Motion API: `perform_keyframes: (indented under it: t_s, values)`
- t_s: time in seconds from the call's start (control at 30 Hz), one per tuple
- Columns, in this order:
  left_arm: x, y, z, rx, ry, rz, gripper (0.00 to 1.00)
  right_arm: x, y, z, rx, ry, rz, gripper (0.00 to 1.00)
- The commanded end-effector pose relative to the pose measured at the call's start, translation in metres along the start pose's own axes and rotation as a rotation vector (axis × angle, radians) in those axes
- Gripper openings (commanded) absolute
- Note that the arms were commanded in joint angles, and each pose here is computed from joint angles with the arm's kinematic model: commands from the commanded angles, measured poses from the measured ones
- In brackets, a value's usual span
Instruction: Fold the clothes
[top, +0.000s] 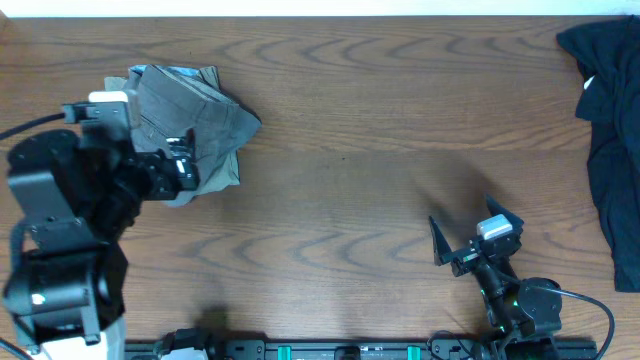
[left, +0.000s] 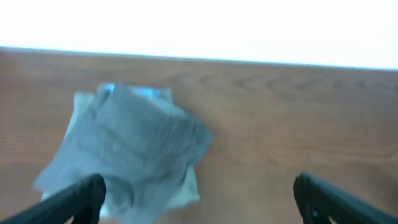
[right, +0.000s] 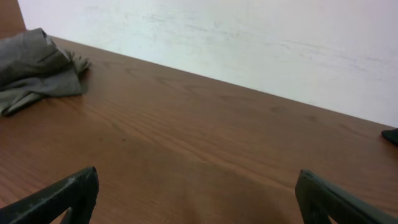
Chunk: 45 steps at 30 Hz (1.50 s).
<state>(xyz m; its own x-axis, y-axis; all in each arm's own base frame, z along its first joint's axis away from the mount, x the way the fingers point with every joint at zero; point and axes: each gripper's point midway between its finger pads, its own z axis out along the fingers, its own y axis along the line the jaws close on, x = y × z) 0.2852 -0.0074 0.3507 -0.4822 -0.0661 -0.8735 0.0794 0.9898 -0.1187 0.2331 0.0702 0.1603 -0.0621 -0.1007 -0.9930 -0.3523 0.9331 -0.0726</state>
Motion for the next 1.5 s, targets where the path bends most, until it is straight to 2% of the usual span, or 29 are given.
perform_keyframes:
  t_s: [0.0,0.23,0.6,0.97,1.47]
  values:
    - [0.013,0.000,0.009,-0.017,-0.020,0.029,0.98,0.001,0.000,0.000,0.000,0.000,-0.010,0.99]
    - [0.036,0.001,0.018,-0.013,-0.172,0.061,0.98,0.001,0.000,0.000,0.000,0.000,-0.010,0.99]
    - [0.099,0.000,-0.004,-0.010,-0.343,0.090,0.98,0.001,0.000,0.000,0.000,0.000,-0.010,0.99]
    - [0.149,0.005,0.009,-0.016,-0.371,0.093,0.98,0.001,0.000,0.000,-0.001,-0.001,-0.010,0.99]
    - [0.209,0.018,0.060,-0.029,-0.298,0.079,0.98,0.001,0.000,0.000,-0.001,-0.001,-0.010,0.99]
